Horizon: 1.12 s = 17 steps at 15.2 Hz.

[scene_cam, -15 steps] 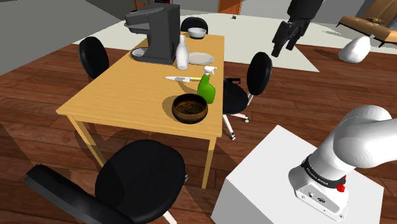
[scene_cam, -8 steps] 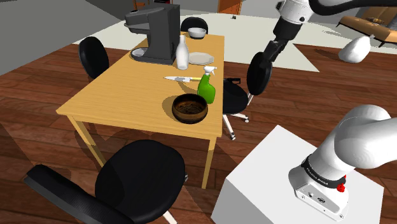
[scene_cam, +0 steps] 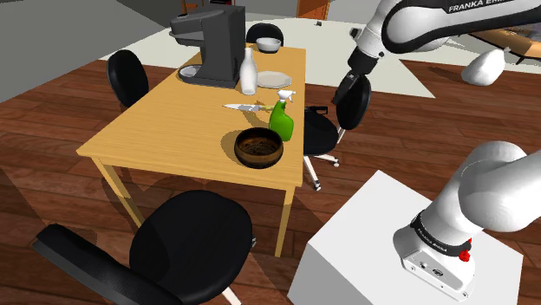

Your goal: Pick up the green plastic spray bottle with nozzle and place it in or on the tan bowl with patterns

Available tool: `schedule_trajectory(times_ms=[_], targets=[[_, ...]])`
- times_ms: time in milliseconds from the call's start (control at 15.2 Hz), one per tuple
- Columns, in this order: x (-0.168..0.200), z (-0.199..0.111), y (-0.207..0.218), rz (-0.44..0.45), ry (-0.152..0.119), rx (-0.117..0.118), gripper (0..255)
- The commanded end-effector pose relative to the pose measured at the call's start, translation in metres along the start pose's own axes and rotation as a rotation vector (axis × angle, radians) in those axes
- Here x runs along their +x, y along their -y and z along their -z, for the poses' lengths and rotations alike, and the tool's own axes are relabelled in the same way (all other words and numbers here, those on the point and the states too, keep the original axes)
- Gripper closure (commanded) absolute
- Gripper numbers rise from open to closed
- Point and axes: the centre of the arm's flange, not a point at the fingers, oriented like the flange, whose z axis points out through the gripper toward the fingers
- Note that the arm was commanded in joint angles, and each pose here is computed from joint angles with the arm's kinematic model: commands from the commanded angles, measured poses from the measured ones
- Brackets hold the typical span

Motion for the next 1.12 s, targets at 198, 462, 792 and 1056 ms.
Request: schedule_trajectory(times_ms=[198,462,792,1056], targets=[[0.019,-0.054,-0.032,0.117,-0.073,0.042,0],[0.042,-0.097,-0.049,0.209,-0.128,0.079,0],[0.076,-0.149,-0.065,0.324,-0.197,0.125,0],[0.097,-0.182,-0.071,0.385,-0.234,0.149,0]])
